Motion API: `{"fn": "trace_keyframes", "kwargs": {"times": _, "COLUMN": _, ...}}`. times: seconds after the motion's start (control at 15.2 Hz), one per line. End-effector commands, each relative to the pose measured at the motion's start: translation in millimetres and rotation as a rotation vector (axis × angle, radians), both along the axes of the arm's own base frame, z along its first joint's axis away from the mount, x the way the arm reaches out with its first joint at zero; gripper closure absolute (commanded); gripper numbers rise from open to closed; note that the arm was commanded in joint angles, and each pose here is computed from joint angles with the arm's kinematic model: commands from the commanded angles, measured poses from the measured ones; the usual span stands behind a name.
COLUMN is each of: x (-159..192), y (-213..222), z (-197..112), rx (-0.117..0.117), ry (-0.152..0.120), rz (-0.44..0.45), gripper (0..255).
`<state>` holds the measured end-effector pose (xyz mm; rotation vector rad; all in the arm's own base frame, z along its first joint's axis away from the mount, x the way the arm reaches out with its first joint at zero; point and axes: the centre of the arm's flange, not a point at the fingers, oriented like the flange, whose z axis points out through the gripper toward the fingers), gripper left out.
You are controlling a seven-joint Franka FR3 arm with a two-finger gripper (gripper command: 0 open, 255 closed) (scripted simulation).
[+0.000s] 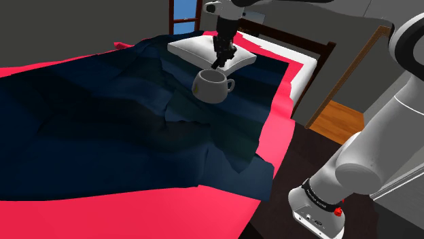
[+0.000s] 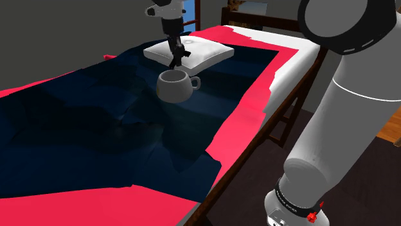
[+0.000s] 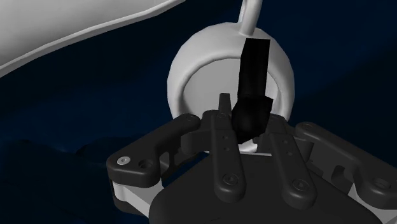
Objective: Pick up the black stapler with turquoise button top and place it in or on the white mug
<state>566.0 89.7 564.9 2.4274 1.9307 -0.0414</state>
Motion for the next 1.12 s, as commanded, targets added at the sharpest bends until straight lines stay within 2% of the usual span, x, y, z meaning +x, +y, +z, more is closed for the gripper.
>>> {"fn": "trace_keyframes", "kwargs": {"times": 0.0, "x": 0.5, "y": -0.3, "z": -11.4, "rx": 0.000, "ry": -0.001, "rz": 0.000, "gripper": 255}}
{"fn": "trace_keyframes", "kwargs": {"times": 0.33, "x": 0.4, "y": -0.3, "z": -35.2, "rx": 0.000, "ry": -0.001, "rz": 0.000, "gripper": 255}}
{"fn": "trace_keyframes", "kwargs": {"times": 0.79, "x": 0.5, "y": -0.3, "z": -35.2, "rx": 0.000, "ry": -0.001, "rz": 0.000, "gripper": 255}}
{"fn": "trace_keyframes", "kwargs": {"times": 0.86, "x": 0.5, "y": -0.3, "z": -35.2, "rx": 0.000, "ry": -0.001, "rz": 0.000, "gripper": 0}}
{"fn": "trace_keyframes", "kwargs": {"times": 1.06, "x": 0.5, "y": -0.3, "z": -35.2, "rx": 0.000, "ry": -0.001, "rz": 0.000, "gripper": 0}}
